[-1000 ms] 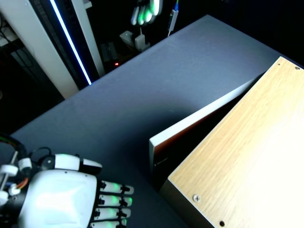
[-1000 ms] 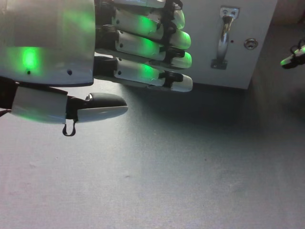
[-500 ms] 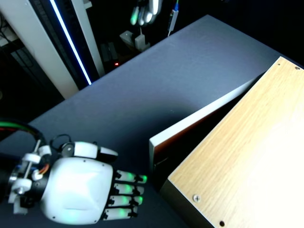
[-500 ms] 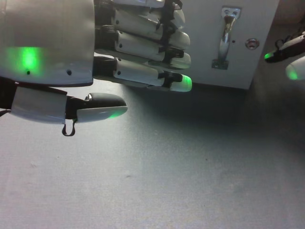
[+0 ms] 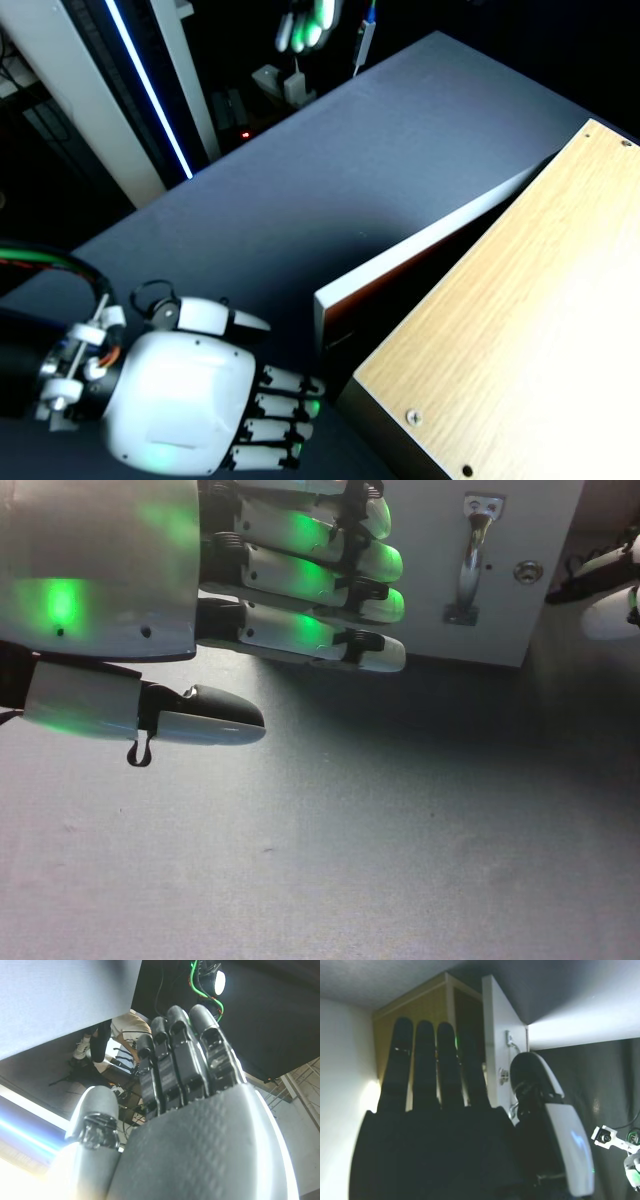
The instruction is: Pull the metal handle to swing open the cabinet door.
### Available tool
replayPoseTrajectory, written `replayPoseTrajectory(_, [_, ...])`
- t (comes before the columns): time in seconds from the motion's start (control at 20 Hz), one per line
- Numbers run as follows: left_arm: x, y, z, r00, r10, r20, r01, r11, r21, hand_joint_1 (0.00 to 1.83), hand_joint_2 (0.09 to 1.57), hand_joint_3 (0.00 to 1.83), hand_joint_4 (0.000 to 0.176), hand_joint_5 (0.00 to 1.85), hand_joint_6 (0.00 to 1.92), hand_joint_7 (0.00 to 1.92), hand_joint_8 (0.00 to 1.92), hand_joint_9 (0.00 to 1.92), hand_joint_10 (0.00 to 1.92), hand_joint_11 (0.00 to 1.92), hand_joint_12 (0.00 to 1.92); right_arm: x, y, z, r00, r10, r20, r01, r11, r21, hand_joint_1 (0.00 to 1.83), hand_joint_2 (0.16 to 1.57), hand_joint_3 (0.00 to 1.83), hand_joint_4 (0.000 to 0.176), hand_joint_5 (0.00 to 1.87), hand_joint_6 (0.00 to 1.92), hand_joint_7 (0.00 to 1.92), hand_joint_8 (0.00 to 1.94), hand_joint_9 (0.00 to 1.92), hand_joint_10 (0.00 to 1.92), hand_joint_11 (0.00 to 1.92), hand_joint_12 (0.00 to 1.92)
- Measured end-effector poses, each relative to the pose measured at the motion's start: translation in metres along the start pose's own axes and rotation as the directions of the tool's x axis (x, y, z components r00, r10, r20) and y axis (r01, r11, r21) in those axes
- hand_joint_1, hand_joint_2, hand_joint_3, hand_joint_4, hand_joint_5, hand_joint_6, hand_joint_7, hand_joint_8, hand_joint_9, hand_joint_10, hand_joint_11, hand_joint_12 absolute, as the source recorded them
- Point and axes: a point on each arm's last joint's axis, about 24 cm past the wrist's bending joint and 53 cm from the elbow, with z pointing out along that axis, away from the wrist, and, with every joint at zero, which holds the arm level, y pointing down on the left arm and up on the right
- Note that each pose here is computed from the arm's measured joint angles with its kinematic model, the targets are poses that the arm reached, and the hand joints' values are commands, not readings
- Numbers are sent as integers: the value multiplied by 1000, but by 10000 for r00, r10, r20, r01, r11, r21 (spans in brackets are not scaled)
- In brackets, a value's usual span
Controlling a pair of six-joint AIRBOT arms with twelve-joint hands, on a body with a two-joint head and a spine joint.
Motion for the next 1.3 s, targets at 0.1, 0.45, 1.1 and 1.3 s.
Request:
replayPoseTrajectory(0.1, [0, 0, 0, 10000, -2, 3, 2, 10000, 0, 0, 1571, 31, 0, 412, 0, 440, 0, 408, 0, 14, 887, 1, 2, 2, 9994, 302, 154, -302, 9995, 24, 0, 1571, 50, 0, 240, 2, 245, 2, 224, 2, 0, 632])
replayPoseTrajectory(0.45, [0, 0, 0, 10000, 0, 0, 0, 10000, -4, 0, 1571, 48, 0, 425, 4, 450, 2, 417, 2, 21, 894, -1, 1, 7, 9953, 754, 607, -770, 9967, 245, 0, 1571, 53, 0, 242, 2, 246, 2, 226, 2, 0, 630])
replayPoseTrajectory(1.1, [0, 0, 0, 10000, -26, 2, 26, 10000, -5, 0, 1571, 83, 0, 422, 1, 449, 1, 415, 1, 18, 882, 22, 8, 10, 9982, 594, 47, -595, 9982, 109, 0, 1571, 48, 0, 232, 1, 238, 0, 216, 0, 0, 611])
replayPoseTrajectory(1.3, [1, 0, 0, 10000, -11, -12, 11, 10000, -7, 0, 1571, 77, 0, 429, 2, 460, 3, 425, 3, 29, 872, 32, 13, 7, 9987, 218, -470, -225, 9996, -146, 0, 1571, 45, 0, 243, 4, 248, 3, 227, 3, 0, 636])
